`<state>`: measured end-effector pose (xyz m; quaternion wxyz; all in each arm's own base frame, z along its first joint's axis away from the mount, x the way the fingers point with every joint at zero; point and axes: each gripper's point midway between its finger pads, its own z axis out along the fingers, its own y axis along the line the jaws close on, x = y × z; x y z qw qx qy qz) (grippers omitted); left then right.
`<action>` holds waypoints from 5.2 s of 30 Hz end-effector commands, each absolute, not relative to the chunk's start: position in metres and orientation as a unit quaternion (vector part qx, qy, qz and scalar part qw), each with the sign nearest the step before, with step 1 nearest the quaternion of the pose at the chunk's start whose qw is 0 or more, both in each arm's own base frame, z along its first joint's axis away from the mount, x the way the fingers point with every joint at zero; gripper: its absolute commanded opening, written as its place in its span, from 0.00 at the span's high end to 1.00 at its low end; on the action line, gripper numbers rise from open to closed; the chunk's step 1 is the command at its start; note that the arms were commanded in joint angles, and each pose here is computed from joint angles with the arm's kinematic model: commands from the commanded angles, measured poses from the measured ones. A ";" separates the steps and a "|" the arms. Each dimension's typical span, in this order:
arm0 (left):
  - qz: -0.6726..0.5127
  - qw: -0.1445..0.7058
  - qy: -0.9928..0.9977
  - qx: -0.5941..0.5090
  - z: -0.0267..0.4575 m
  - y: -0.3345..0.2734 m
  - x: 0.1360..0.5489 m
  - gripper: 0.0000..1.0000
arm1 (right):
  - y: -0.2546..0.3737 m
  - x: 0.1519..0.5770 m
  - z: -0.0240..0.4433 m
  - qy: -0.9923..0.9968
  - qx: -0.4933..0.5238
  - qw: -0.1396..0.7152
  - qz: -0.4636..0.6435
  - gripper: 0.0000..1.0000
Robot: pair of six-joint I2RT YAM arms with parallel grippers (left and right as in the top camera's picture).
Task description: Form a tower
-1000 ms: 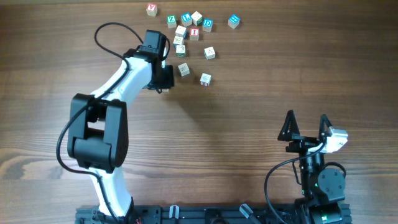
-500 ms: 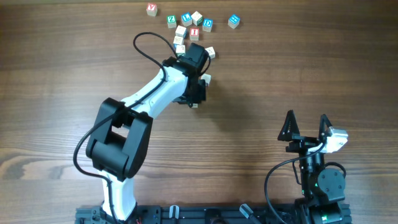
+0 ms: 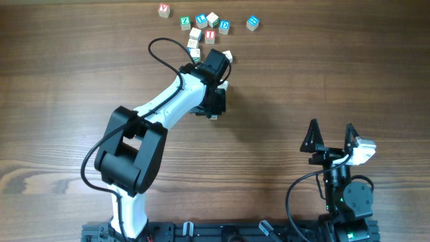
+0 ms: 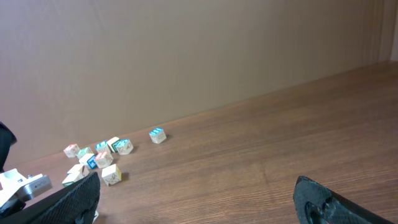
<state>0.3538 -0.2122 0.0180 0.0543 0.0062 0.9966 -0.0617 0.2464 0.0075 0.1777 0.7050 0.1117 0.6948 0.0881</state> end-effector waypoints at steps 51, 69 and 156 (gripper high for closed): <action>-0.057 0.259 0.959 -0.096 0.116 -0.163 0.493 0.44 | 0.004 0.246 0.179 0.692 0.112 0.709 0.077 0.00; -0.005 0.163 0.983 -0.089 0.012 -0.159 0.480 0.54 | 0.004 0.246 0.180 0.692 0.112 0.709 0.077 0.00; -0.046 0.108 0.993 0.004 0.043 -0.191 0.336 0.74 | 0.004 0.246 0.179 0.692 0.113 0.709 0.077 0.00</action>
